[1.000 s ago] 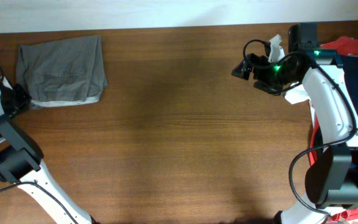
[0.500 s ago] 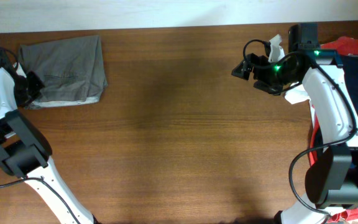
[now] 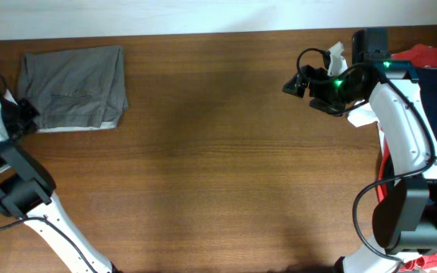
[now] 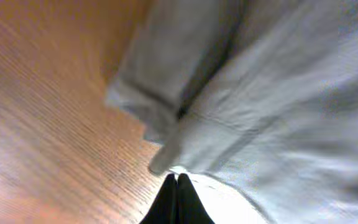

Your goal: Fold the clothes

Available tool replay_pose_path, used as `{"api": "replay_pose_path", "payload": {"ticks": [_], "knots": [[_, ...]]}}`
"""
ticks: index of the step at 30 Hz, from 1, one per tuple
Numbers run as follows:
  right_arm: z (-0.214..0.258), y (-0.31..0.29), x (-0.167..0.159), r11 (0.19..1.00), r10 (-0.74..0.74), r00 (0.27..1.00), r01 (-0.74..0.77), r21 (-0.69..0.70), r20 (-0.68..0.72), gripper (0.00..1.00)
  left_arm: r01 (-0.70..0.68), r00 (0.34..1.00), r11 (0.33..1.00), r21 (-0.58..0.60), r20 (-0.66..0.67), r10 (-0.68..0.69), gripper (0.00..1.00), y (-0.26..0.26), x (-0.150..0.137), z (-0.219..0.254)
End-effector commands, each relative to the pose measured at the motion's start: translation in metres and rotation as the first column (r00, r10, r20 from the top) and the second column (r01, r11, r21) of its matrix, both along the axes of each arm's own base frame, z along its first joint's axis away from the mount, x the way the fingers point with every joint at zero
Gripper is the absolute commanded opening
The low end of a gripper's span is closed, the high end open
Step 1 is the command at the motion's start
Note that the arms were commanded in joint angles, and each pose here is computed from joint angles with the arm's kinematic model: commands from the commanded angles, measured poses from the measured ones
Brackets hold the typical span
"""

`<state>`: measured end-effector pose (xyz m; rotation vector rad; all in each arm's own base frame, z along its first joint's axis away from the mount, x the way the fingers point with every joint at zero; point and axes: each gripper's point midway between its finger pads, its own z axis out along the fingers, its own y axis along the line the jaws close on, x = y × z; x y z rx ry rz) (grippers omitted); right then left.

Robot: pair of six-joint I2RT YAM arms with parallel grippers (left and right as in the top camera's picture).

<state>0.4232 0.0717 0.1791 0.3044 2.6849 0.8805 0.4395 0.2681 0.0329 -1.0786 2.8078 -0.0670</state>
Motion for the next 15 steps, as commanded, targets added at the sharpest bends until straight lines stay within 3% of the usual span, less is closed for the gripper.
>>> {"api": "replay_pose_path", "payload": {"ticks": [1, 3, 5, 6, 8, 15], "knots": [[-0.002, -0.001, 0.001, 1.000, -0.001, 1.000, 0.001, -0.005, -0.002, 0.98, -0.011, 0.937, 0.985, 0.172, 0.344, -0.050, 0.00, -0.018, 0.034, 0.190], [-0.002, -0.001, 0.001, 1.000, -0.001, 1.000, 0.001, -0.005, -0.001, 0.98, 0.013, 0.879, 0.974, 0.228, 0.462, -0.120, 0.01, -0.059, 0.035, 0.261], [-0.002, -0.001, 0.001, 1.000, -0.001, 1.000, 0.001, -0.005, -0.001, 0.98, 0.092, 0.841, 0.964, 0.251, 0.499, -0.210, 0.06, -0.109, 0.040, 0.289], [-0.002, -0.001, 0.001, 1.000, -0.001, 1.000, 0.001, -0.005, -0.001, 0.98, 0.136, 0.839, 0.960, 0.243, 0.487, -0.242, 0.61, -0.130, 0.042, 0.287], [-0.002, -0.001, 0.001, 1.000, -0.001, 1.000, 0.001, -0.005, -0.001, 0.98, 0.172, 0.846, 0.958, 0.229, 0.463, -0.263, 0.99, -0.146, 0.041, 0.282], [-0.002, -0.001, 0.001, 1.000, -0.001, 1.000, 0.001, -0.005, -0.001, 0.98, 0.184, 0.848, 0.956, 0.226, 0.456, -0.271, 0.99, -0.151, 0.041, 0.281]]}}
